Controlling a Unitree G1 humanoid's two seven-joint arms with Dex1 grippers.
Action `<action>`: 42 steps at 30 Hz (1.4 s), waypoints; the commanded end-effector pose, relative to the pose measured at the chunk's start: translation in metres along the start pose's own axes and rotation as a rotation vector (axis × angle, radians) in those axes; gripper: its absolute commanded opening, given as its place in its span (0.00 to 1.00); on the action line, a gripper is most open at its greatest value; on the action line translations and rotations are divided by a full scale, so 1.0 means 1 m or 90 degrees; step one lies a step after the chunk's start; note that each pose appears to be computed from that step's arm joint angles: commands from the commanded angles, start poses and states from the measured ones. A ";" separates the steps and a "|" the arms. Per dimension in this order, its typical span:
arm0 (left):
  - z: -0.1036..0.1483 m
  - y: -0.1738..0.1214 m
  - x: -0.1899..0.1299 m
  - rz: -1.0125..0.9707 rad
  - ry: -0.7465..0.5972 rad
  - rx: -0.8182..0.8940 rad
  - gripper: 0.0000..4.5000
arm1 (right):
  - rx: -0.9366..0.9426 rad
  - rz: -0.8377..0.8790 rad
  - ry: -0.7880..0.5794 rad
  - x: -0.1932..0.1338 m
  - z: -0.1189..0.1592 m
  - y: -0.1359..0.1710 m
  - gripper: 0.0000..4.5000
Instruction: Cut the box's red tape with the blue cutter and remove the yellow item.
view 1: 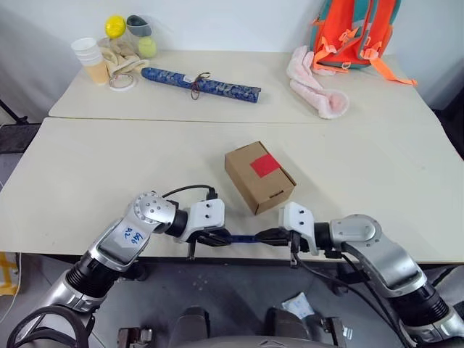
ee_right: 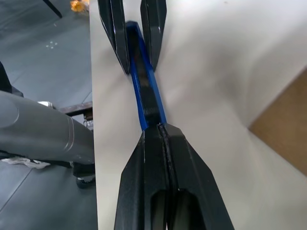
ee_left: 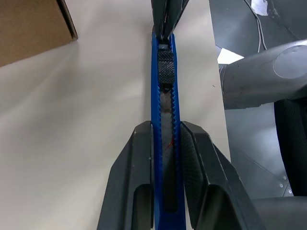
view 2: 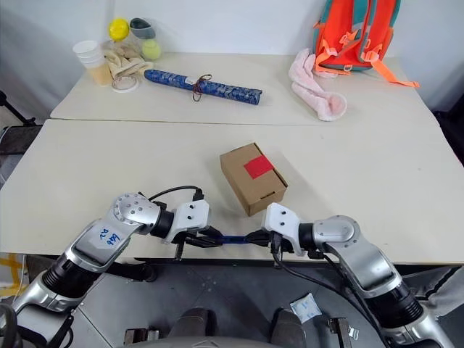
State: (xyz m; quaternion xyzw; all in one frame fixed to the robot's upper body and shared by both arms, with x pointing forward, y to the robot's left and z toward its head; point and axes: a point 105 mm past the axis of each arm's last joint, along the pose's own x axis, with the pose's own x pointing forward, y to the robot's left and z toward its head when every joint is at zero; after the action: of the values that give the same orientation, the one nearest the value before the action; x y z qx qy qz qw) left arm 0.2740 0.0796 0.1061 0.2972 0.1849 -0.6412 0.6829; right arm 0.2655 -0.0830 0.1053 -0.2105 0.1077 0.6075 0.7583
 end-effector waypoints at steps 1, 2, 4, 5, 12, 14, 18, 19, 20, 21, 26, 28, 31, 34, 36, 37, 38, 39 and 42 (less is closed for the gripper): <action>-0.010 -0.007 0.010 -0.018 0.023 -0.032 0.10 | -0.002 0.025 -0.005 0.008 0.002 0.007 0.00; -0.007 -0.005 0.011 -0.015 0.014 -0.039 0.10 | -0.001 0.029 -0.006 0.010 0.003 0.008 0.00; -0.003 -0.004 0.011 -0.013 0.009 -0.036 0.10 | 0.003 0.033 -0.009 0.014 0.004 0.009 0.00; -0.003 -0.003 0.011 -0.013 0.011 -0.032 0.10 | 0.004 0.033 -0.010 0.015 0.004 0.008 0.00; 0.001 0.000 0.010 -0.005 -0.001 -0.032 0.10 | 0.010 0.033 -0.032 0.031 0.013 0.006 0.00; 0.002 0.000 0.011 -0.007 -0.001 -0.028 0.10 | 0.013 0.031 -0.041 0.035 0.017 0.004 0.00; 0.000 0.000 0.011 -0.008 0.004 -0.027 0.10 | 0.012 0.026 -0.056 0.027 0.023 0.002 0.00; -0.001 -0.001 0.011 -0.008 0.006 -0.027 0.10 | 0.008 0.028 -0.058 0.022 0.025 0.003 0.00; -0.002 -0.001 0.011 -0.008 0.010 -0.025 0.10 | 0.005 0.027 -0.061 0.018 0.026 0.002 0.00; -0.003 -0.001 0.011 -0.009 0.014 -0.022 0.10 | 0.004 0.025 -0.062 0.014 0.027 0.001 0.00; -0.004 -0.001 0.013 -0.008 0.014 -0.022 0.10 | 0.013 -0.002 -0.037 0.001 0.020 -0.006 0.00; -0.003 -0.001 0.014 -0.009 0.011 -0.022 0.10 | 0.014 -0.005 -0.027 -0.001 0.016 -0.008 0.00; -0.002 -0.001 0.016 -0.008 0.008 -0.022 0.10 | 0.016 -0.002 -0.015 -0.001 0.010 -0.009 0.00; -0.001 0.000 0.016 -0.002 0.007 -0.024 0.10 | 0.015 0.003 -0.007 0.000 0.004 -0.007 0.00; -0.001 0.001 0.016 0.000 0.007 -0.025 0.10 | 0.015 0.011 -0.007 0.002 0.002 -0.005 0.00; -0.001 0.000 0.015 0.001 0.007 -0.025 0.10 | 0.014 0.012 -0.008 0.003 0.002 -0.005 0.00; -0.002 0.000 0.015 0.001 0.008 -0.025 0.10 | 0.012 0.013 -0.009 0.004 0.002 -0.005 0.00; -0.002 0.000 0.015 0.001 0.011 -0.026 0.10 | 0.011 0.015 -0.010 0.005 0.002 -0.004 0.00; -0.002 -0.001 0.014 0.002 0.013 -0.028 0.10 | 0.007 0.020 -0.011 0.008 0.001 -0.005 0.00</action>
State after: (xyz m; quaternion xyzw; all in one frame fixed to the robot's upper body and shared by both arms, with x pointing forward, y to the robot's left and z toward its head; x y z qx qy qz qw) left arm 0.2793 0.0702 0.1074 0.2850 0.1844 -0.6353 0.6936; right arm 0.2742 -0.0799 0.1054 -0.1969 0.1086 0.6127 0.7577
